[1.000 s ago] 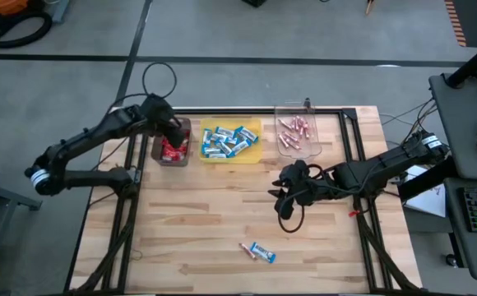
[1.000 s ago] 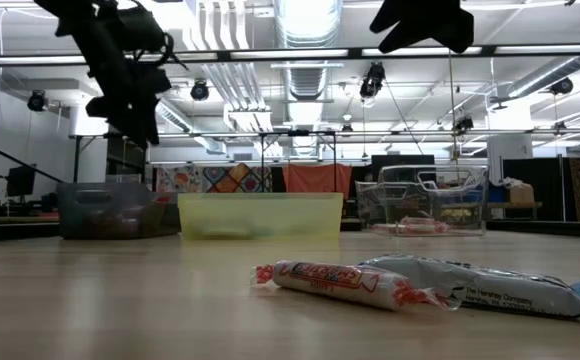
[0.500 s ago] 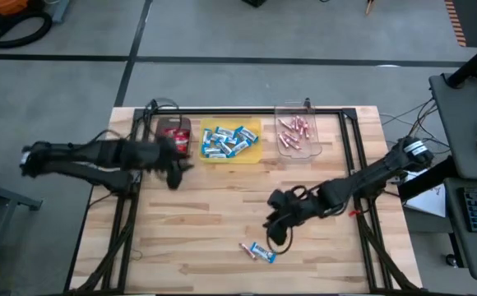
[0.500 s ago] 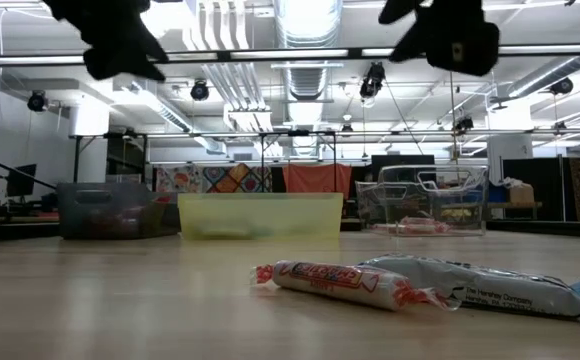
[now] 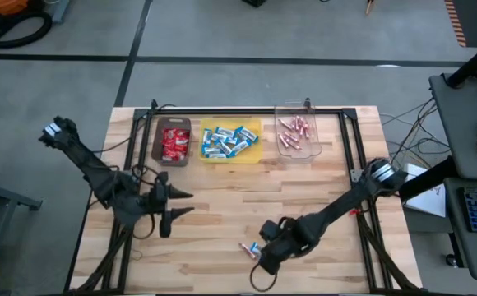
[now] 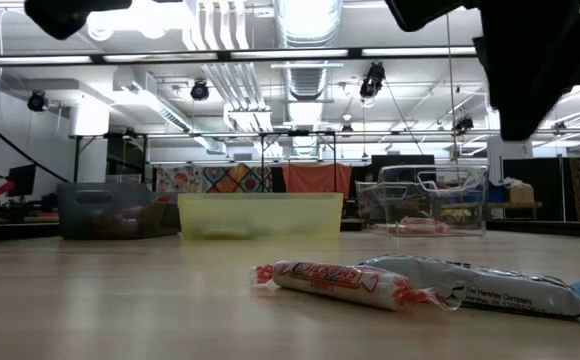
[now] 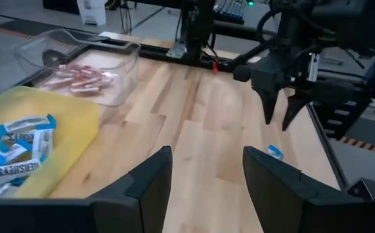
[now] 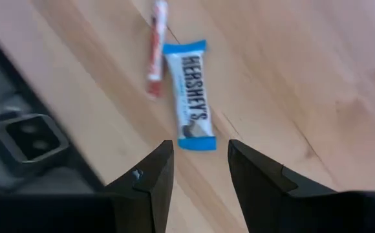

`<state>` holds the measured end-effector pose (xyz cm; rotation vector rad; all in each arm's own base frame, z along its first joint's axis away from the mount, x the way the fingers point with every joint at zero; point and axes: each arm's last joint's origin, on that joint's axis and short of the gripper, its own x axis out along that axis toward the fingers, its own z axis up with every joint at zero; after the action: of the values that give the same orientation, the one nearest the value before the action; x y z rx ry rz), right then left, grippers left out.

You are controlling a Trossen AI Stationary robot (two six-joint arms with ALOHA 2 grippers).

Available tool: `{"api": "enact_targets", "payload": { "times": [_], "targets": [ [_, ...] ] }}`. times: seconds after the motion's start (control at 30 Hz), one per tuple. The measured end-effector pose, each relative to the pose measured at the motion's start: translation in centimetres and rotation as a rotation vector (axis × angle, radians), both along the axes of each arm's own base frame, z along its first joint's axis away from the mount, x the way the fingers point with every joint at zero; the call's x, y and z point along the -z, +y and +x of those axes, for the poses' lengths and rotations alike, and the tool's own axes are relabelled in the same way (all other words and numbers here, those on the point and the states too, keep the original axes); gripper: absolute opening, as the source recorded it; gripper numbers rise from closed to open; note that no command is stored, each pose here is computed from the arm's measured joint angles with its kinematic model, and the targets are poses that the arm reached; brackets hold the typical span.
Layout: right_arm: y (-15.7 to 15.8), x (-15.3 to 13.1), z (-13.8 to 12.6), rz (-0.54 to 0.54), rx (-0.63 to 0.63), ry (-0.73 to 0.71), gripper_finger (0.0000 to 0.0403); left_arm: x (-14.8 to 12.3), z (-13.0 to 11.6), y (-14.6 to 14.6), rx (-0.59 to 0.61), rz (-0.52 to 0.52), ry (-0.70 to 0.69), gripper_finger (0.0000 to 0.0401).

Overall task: Sort candy
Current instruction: Put the white candy into the yellow bin

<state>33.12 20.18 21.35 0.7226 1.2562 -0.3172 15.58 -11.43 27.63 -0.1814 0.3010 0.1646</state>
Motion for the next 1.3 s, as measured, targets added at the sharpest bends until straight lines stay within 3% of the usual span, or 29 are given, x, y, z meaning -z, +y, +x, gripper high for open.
{"api": "enact_targets", "payload": {
  "times": [0.27,0.43,0.57,0.77,0.9,1.2,1.3],
  "targets": [
    [3.2,3.0,2.6,-0.109,-0.233,0.039,0.0142,0.9,1.4,-1.8,0.011,0.035,0.049,0.0173],
    [3.8,4.3,3.6,-0.136,-0.234,0.054,0.0169,0.7,2.2,-2.5,0.019,0.071,0.063,0.0173],
    [3.6,5.0,3.8,-0.222,-0.216,0.064,0.019,0.4,2.8,-3.1,0.029,0.099,0.07,0.0173],
    [3.6,6.8,3.9,-0.266,-0.223,0.099,0.0192,0.0,3.5,-3.7,0.044,0.145,0.075,0.0173],
    [3.7,7.5,3.8,-0.293,-0.242,0.098,0.0167,-0.1,3.8,-4.1,0.05,0.164,0.082,0.0173],
    [3.4,7.7,3.7,-0.364,-0.296,0.085,0.0033,0.7,4.3,-4.5,0.049,0.181,0.106,0.0173],
    [3.3,7.6,3.7,-0.371,-0.302,0.084,0.0014,0.8,4.4,-4.6,0.047,0.181,0.11,0.0173]
  ]
}}
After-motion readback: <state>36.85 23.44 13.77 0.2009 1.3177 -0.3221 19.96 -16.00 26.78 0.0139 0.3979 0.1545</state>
